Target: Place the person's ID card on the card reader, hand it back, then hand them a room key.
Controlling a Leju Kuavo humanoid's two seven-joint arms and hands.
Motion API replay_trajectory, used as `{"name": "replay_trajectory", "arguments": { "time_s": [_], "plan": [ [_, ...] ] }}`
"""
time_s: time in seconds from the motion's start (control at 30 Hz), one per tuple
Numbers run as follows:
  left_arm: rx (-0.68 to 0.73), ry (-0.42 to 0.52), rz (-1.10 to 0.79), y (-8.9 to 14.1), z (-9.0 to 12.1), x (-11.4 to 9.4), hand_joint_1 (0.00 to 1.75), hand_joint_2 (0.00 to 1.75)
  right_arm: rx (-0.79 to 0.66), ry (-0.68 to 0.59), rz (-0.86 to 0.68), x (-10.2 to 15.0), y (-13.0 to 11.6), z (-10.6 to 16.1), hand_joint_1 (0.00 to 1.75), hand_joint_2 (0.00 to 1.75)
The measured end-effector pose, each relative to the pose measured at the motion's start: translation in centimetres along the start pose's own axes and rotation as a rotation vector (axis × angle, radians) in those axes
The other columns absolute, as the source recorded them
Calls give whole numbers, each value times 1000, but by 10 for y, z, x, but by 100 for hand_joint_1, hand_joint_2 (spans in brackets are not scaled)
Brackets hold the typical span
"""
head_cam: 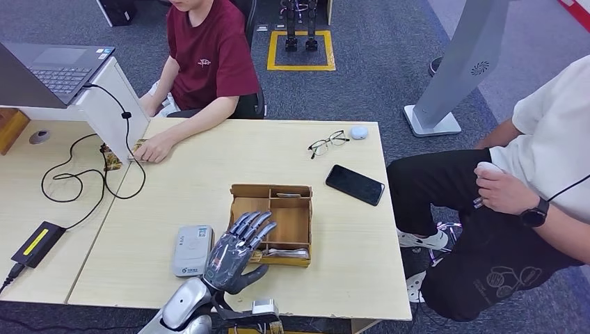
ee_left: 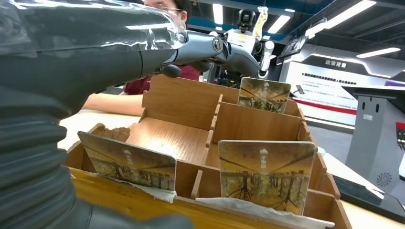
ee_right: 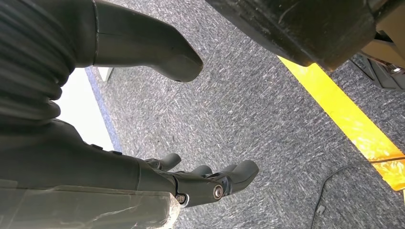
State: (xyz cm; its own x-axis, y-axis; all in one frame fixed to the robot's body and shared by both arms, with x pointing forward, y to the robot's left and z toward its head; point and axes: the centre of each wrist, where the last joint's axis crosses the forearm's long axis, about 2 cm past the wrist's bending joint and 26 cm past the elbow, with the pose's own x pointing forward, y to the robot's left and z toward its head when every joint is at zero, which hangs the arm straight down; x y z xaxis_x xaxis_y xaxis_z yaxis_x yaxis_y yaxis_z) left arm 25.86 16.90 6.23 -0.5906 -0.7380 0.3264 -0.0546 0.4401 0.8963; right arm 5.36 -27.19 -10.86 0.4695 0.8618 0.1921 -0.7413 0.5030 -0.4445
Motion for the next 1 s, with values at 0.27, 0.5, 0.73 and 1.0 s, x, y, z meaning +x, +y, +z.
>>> {"name": "replay_trajectory", "arguments": {
  "time_s": [0.27, 0.5, 0.73, 1.0],
  "plan": [
    [-23, -5, 40, 0, 0, -1, 175, 175, 0, 0, 0, 0, 0, 0, 0, 175],
    [-26, -5, 42, 0, 0, -1, 175, 175, 0, 0, 0, 0, 0, 0, 0, 175],
    [-36, -2, 49, -1, 0, -2, 175, 175, 0, 0, 0, 0, 0, 0, 0, 175],
    [-40, -3, 92, 1, -1, -2, 175, 175, 0, -2, 0, 0, 0, 0, 0, 175]
  ]
}}
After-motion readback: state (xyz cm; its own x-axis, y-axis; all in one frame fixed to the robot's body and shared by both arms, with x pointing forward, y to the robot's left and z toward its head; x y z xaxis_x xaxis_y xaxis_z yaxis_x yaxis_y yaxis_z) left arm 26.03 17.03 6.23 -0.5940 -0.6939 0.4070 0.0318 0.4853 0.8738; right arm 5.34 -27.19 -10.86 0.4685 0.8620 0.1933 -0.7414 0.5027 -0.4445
